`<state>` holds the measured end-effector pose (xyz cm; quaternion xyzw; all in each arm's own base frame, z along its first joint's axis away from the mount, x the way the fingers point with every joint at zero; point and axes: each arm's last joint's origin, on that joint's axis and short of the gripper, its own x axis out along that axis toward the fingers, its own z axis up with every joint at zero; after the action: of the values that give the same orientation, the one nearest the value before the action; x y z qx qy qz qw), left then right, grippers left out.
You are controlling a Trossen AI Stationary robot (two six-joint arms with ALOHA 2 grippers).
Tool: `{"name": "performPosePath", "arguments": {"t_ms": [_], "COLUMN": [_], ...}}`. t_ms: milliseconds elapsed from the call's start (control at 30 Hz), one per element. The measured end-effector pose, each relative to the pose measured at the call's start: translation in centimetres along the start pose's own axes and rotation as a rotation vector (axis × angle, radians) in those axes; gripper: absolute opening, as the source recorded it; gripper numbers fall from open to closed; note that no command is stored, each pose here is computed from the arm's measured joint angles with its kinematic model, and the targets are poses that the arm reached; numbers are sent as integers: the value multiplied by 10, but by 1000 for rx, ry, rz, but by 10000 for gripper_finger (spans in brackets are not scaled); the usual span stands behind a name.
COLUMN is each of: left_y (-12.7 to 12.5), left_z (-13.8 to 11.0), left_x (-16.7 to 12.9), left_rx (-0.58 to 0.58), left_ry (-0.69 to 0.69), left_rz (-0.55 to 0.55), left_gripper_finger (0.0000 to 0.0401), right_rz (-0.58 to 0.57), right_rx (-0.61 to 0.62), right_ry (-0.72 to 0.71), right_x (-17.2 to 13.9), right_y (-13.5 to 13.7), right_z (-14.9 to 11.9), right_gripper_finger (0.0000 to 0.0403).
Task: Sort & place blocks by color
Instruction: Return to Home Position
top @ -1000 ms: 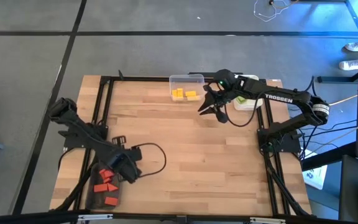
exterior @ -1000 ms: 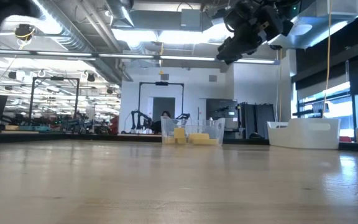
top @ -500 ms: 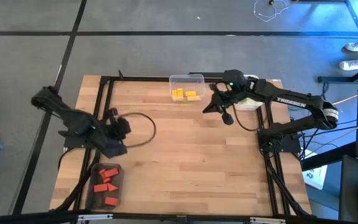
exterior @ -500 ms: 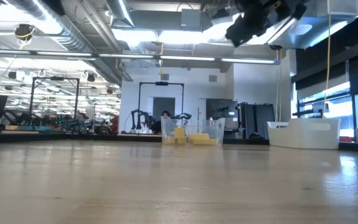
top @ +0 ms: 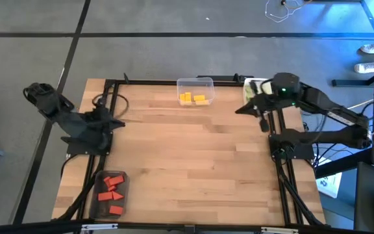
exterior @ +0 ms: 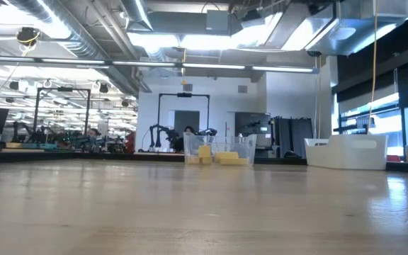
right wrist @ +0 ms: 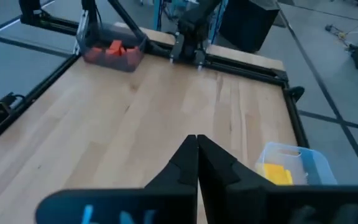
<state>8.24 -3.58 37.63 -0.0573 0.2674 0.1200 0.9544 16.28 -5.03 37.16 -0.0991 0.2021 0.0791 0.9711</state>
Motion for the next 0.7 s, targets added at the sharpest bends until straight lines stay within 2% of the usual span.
{"name": "performPosePath", "arguments": {"t_ms": [300,567,700], "left_y": [38,58,62], "left_z": [-48,-73,-84], "left_x": [-8,-17,-16], "left_rx": [-74,1,26], "left_ry": [-216,-447,-526], "left_rz": [-204,-429,-494], "left_gripper_finger": [0,0,0], "right_rz": [51,37,57], "right_rx": [4,58,83], "right_ry": [-46,-89,-106], "right_x": [-40,-62,-61], "right_y": [27,46,54], "right_z": [-9,-27,-46], "right_gripper_finger": [0,0,0]}}
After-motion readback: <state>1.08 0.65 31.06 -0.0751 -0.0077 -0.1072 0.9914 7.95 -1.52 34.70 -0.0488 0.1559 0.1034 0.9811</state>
